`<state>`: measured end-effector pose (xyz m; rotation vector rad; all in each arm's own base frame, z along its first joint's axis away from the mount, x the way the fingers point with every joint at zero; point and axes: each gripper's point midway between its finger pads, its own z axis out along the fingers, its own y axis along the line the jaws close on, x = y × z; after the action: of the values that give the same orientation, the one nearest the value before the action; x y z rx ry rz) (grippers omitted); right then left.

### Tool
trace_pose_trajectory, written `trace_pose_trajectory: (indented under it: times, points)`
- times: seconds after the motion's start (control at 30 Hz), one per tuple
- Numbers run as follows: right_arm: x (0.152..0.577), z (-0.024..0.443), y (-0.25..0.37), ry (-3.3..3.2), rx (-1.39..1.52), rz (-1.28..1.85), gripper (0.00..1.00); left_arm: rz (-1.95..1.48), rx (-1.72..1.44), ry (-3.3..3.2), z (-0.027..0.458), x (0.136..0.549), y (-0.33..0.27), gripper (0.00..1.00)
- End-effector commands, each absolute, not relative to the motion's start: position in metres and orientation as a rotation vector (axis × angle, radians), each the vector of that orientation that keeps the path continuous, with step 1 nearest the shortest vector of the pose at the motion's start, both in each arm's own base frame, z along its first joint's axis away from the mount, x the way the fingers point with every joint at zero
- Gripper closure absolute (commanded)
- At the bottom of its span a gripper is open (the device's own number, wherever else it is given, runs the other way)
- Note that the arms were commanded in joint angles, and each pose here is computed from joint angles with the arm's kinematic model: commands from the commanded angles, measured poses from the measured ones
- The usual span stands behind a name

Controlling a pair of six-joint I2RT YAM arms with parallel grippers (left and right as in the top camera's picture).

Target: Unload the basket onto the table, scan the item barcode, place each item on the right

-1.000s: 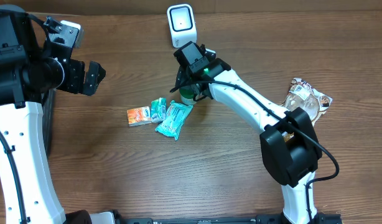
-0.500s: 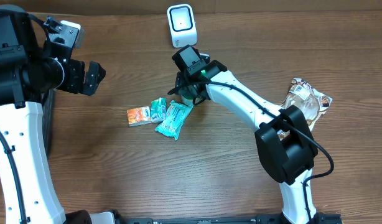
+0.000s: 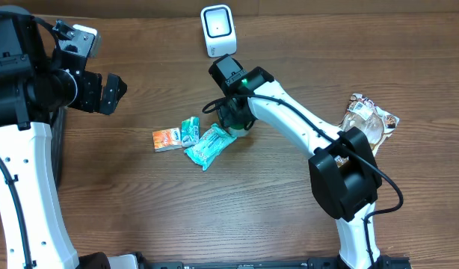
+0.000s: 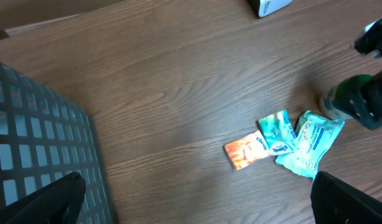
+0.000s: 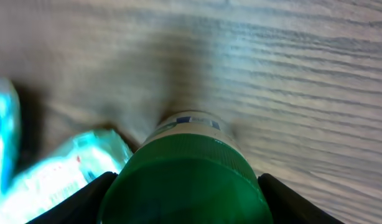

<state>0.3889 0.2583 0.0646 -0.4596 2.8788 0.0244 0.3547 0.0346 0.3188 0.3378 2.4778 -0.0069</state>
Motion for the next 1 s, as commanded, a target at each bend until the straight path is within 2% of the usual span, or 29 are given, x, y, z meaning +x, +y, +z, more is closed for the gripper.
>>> trace_pose_trajectory:
  times: [0.0, 0.27, 0.5, 0.8, 0.97]
  points:
    - [0.392, 0.106, 0.267, 2.732, -0.826, 0.082, 0.3, 0.01, 0.363, 2.45, 0.327, 0.355, 0.035, 0.0]
    - [0.351, 0.139, 0.283, 2.495, -1.423, 0.367, 0.27, 0.01, 0.363, 2.45, 0.327, 0.355, 0.035, 0.0]
    - [0.355, 0.128, 0.258, 2.398, -1.581, 0.482, 0.18, 0.01, 0.363, 2.45, 0.327, 0.355, 0.035, 0.0]
    - [0.378, 0.125, 0.231, 2.432, -1.463, 0.488, 0.04, 0.01, 0.363, 2.45, 0.327, 0.355, 0.035, 0.0]
    - [0.39, 0.128, 0.233, 2.613, -1.096, 0.518, 0.04, 0.01, 0.363, 2.45, 0.327, 0.355, 0.035, 0.0]
